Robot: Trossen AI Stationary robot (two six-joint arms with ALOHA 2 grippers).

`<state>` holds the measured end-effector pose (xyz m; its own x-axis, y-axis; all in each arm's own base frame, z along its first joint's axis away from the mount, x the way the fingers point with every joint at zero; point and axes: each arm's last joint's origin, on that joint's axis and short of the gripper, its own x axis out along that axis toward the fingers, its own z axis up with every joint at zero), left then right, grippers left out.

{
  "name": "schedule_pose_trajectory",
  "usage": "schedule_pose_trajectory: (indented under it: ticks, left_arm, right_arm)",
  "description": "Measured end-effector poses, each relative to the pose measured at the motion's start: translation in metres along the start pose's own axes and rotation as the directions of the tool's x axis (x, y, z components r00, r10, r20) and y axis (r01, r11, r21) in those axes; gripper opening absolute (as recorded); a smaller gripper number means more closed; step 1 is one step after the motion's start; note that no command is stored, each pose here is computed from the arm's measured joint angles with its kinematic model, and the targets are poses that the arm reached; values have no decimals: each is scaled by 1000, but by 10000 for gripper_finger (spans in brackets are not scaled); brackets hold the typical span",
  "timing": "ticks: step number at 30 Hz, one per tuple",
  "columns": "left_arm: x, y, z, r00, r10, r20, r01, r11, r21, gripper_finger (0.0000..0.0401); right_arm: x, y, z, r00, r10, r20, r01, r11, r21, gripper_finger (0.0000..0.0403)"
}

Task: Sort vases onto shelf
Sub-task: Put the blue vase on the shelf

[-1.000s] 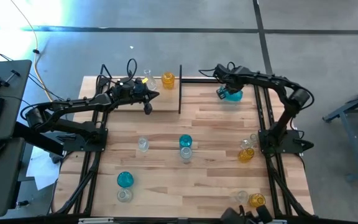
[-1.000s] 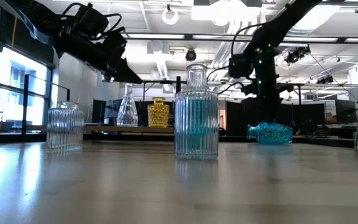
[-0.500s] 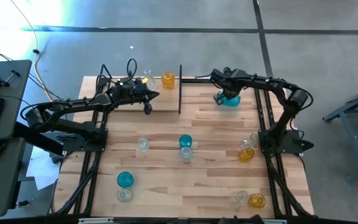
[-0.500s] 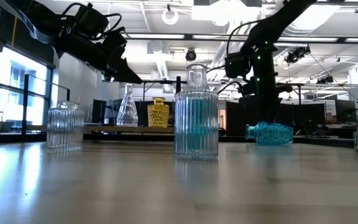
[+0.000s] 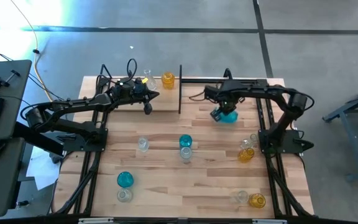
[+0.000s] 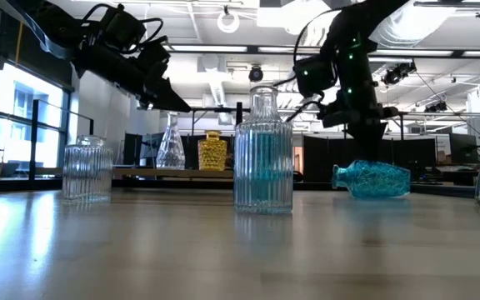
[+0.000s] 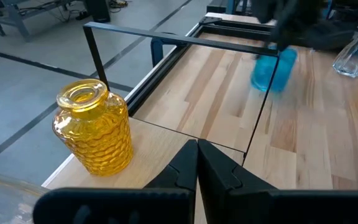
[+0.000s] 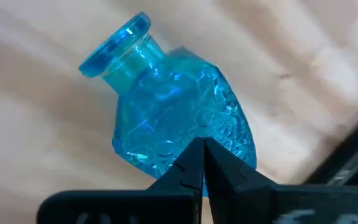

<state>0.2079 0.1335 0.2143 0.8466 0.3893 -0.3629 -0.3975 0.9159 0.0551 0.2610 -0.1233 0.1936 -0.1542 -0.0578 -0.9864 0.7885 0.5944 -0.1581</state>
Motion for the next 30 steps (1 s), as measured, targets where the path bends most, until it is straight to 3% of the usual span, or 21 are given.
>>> schedule_pose_trajectory:
  ticks: [7, 12, 16, 20, 22, 25, 28, 30]
  left_arm:
    - [0, 0, 0, 1000, 0, 0, 0, 1000, 0, 0]
    - [0, 0, 0, 1000, 0, 0, 0, 1000, 0, 0]
    - [0, 0, 0, 1000, 0, 0, 0, 1000, -5, 0]
    - [0, 0, 0, 1000, 0, 0, 0, 1000, -7, 0]
    - [0, 0, 0, 1000, 0, 0, 0, 1000, -7, 0]
    - [0, 0, 0, 1000, 0, 0, 0, 1000, -7, 0]
    - [0, 0, 0, 1000, 0, 0, 0, 1000, -7, 0]
    - [0, 0, 0, 1000, 0, 0, 0, 1000, -7, 0]
  right_arm:
    - [-13, 29, -23, 993, 115, 0, -114, 986, -124, 0]
    - [-18, 44, -38, 994, 109, -17, -110, 958, -265, 5]
    - [-41, 50, -42, 998, 66, 3, -61, 937, -344, 38]
    - [-74, 56, -41, 991, 53, 124, 6, 901, -434, 102]
    - [-86, 64, -40, 978, 105, 181, 6, 851, -524, 140]
    - [-90, 77, -43, 958, 179, 226, 29, 720, -693, 195]
    - [-81, 87, -50, 958, 189, 213, 64, 587, -807, 237]
    - [-72, 93, -52, 967, 178, 182, 59, 538, -841, 253]
